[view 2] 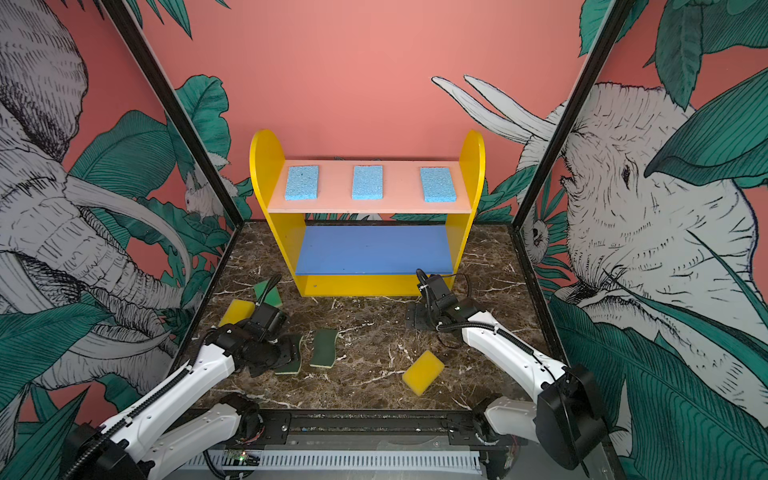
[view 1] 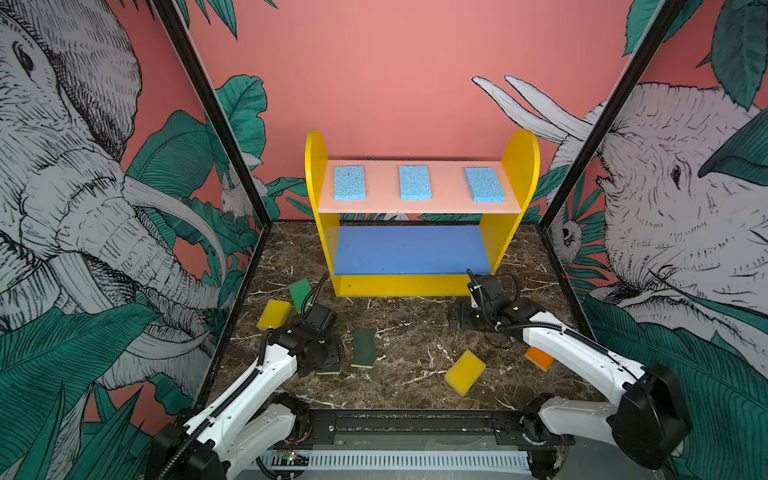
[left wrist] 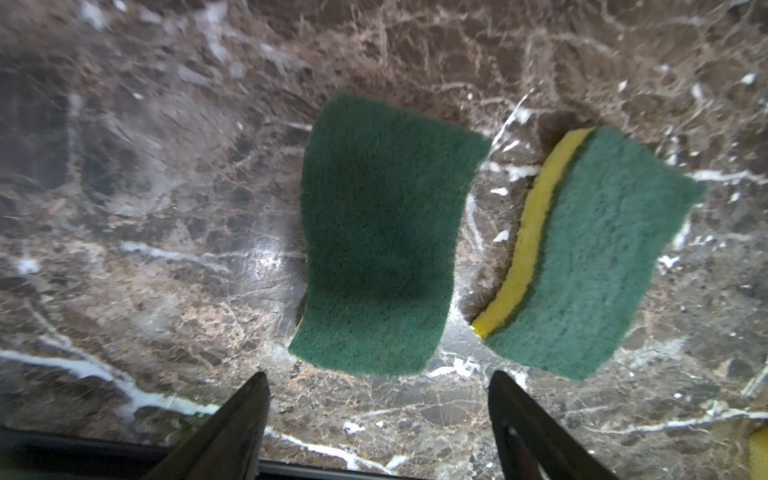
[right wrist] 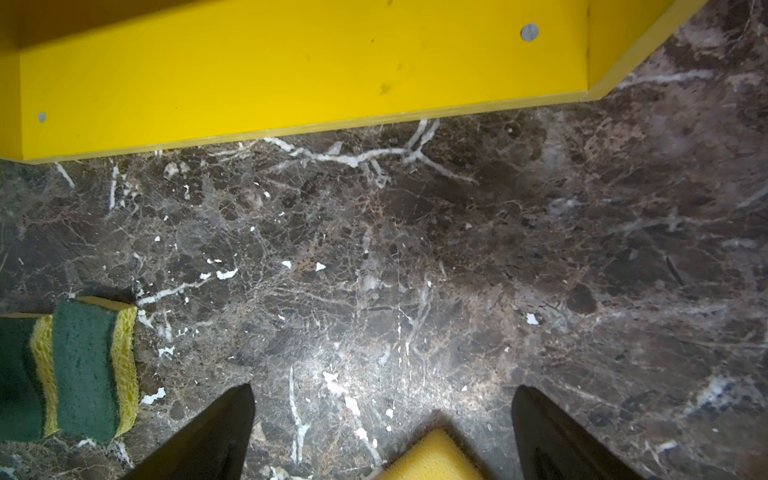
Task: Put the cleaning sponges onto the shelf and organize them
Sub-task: 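Close the left gripper on a green scrub sponge and lift it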
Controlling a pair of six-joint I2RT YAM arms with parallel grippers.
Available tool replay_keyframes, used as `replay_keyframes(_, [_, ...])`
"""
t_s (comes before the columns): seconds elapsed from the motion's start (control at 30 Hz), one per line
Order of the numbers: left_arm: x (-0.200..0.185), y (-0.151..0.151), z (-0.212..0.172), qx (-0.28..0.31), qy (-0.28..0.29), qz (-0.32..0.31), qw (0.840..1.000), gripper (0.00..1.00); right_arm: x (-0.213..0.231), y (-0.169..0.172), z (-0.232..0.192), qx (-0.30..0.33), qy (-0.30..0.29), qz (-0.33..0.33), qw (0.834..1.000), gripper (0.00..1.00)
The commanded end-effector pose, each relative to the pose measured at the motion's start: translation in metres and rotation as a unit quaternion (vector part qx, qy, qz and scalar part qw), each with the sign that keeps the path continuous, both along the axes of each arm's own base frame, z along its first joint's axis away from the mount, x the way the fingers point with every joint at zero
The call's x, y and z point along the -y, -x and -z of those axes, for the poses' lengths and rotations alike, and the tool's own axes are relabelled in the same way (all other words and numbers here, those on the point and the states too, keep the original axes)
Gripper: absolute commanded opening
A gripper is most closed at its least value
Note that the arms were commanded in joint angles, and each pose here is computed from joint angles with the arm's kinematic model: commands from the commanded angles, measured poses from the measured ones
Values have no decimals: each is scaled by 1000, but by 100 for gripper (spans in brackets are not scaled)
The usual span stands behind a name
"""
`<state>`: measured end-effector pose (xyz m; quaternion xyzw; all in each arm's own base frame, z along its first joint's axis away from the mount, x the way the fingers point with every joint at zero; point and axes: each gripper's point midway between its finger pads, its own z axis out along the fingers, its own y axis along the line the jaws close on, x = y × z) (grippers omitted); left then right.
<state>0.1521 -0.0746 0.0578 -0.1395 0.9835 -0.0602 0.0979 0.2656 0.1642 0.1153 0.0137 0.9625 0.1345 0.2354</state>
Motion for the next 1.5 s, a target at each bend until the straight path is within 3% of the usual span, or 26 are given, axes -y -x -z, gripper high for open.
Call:
replay_keyframes(0.0, [2,5,13,-9,9,-15,1000,87,-7,-12,-12,21,-19,6,1000,99])
replay_keyframes(0.2, [3,-1,16,8,11,-13,1000,88,-17,-17,-11,17,-38,1,999,99])
replay_keyframes(0.8, [-1,6,36,-36,-38,1,999,88,-21,-17,-4,4,-37,-2,999,99])
replay_keyframes(1.13, [-6,-1,42,-20,-63,-5,998,82,-21,-15,-7,10,-49,-5,999,99])
replay_keyframes(1.47, [-5,-13,44,-15,-83,18,996,89,-22,-11,-7,10,-56,-7,998,99])
